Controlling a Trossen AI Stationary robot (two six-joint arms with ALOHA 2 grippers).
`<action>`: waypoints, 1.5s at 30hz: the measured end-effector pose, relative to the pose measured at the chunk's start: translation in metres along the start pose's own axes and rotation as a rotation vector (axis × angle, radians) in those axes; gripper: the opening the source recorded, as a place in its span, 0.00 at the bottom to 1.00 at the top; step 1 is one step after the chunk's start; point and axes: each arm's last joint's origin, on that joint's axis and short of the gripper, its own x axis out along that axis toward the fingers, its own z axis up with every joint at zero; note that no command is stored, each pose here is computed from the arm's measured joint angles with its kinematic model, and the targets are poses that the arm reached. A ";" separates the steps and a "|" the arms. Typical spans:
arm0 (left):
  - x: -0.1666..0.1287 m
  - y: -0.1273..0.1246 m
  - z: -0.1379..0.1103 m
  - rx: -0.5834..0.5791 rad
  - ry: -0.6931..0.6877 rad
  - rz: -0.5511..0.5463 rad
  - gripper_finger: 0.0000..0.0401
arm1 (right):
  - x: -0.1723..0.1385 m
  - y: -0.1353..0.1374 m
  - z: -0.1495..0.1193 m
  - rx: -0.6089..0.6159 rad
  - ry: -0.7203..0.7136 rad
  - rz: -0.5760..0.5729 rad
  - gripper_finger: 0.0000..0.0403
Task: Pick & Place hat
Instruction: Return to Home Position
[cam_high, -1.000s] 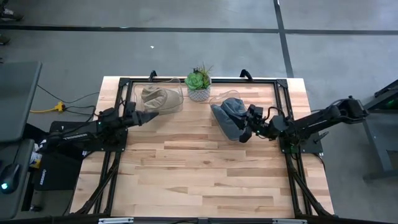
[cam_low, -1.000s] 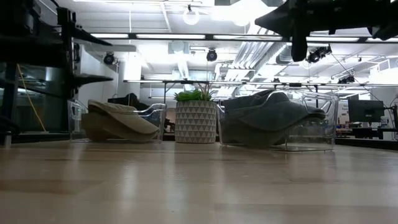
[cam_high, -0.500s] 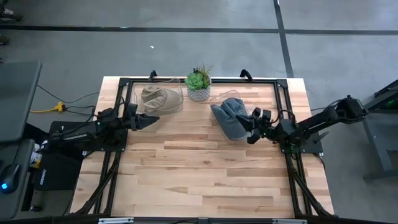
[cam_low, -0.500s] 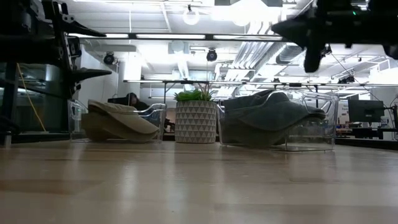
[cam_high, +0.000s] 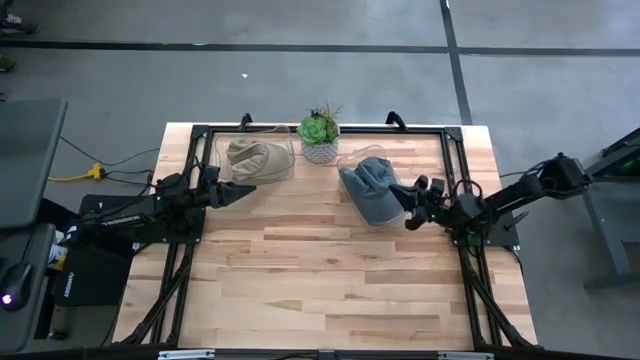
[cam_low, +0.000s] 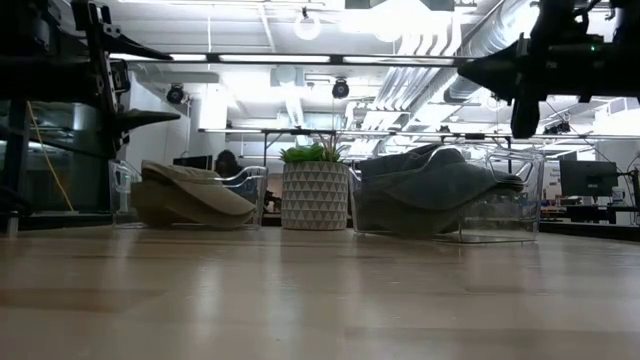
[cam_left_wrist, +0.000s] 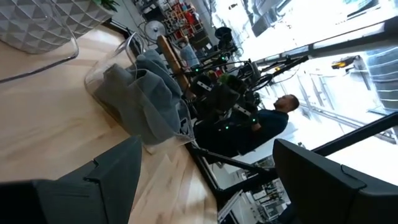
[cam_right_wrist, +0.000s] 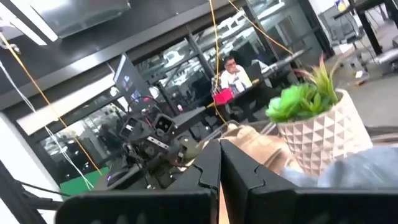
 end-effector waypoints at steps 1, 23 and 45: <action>0.000 0.000 0.000 -0.003 -0.001 0.002 0.80 | 0.000 0.000 0.001 -0.009 -0.007 0.004 0.00; 0.000 0.001 0.000 -0.058 -0.027 0.024 0.80 | -0.024 -0.006 0.026 -0.123 0.070 0.030 0.00; 0.000 0.001 0.000 -0.058 -0.027 0.025 0.80 | -0.048 -0.023 0.024 -0.397 0.237 0.123 0.00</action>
